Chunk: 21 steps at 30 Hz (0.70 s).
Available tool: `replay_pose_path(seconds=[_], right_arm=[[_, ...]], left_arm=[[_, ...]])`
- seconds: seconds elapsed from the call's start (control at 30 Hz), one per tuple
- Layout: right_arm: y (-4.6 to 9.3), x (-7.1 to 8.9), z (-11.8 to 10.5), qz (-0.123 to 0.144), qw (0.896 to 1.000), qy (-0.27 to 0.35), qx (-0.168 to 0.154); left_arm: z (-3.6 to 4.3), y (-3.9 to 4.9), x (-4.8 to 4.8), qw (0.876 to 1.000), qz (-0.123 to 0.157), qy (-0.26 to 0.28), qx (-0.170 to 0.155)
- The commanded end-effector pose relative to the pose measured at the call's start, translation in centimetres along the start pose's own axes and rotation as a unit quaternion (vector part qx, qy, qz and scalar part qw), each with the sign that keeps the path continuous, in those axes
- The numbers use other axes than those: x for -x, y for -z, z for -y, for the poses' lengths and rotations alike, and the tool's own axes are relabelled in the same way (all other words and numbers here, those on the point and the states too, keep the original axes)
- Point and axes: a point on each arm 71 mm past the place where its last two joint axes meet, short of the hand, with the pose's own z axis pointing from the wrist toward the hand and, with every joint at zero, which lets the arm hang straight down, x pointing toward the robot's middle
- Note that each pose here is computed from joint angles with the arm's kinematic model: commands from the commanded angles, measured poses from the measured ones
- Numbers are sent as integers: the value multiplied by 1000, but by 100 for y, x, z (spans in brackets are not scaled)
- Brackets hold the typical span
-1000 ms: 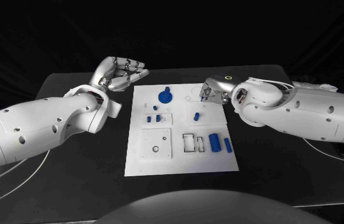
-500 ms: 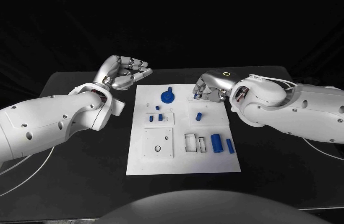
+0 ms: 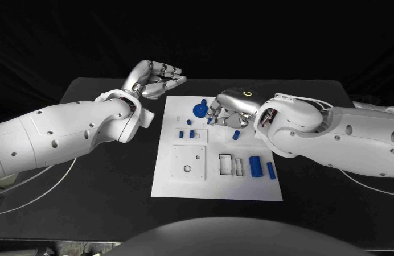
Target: Assemble the parts on the task board
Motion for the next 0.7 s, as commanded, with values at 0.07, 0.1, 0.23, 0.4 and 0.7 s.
replay_pose_path(seconds=[0.07, 0.1, 0.23, 0.4, 0.7], right_arm=[[-5, -115, -120, -37, 999, 4, 38], [-4, -137, -138, -41, 998, 4, 42], [-11, -243, -215, -57, 997, 10, 57], [-40, -346, -274, -70, 995, 19, 67], [-93, -512, -343, -98, 992, 26, 74]], left_arm=[[4, -18, -10, 1000, -4, 3, -4], [2, -20, -9, 1000, -4, 3, -4], [-7, -24, 1, 1000, -3, 2, -4], [-14, -31, 6, 1000, -2, 0, -4], [-22, -31, 15, 1000, -1, -1, -4]])
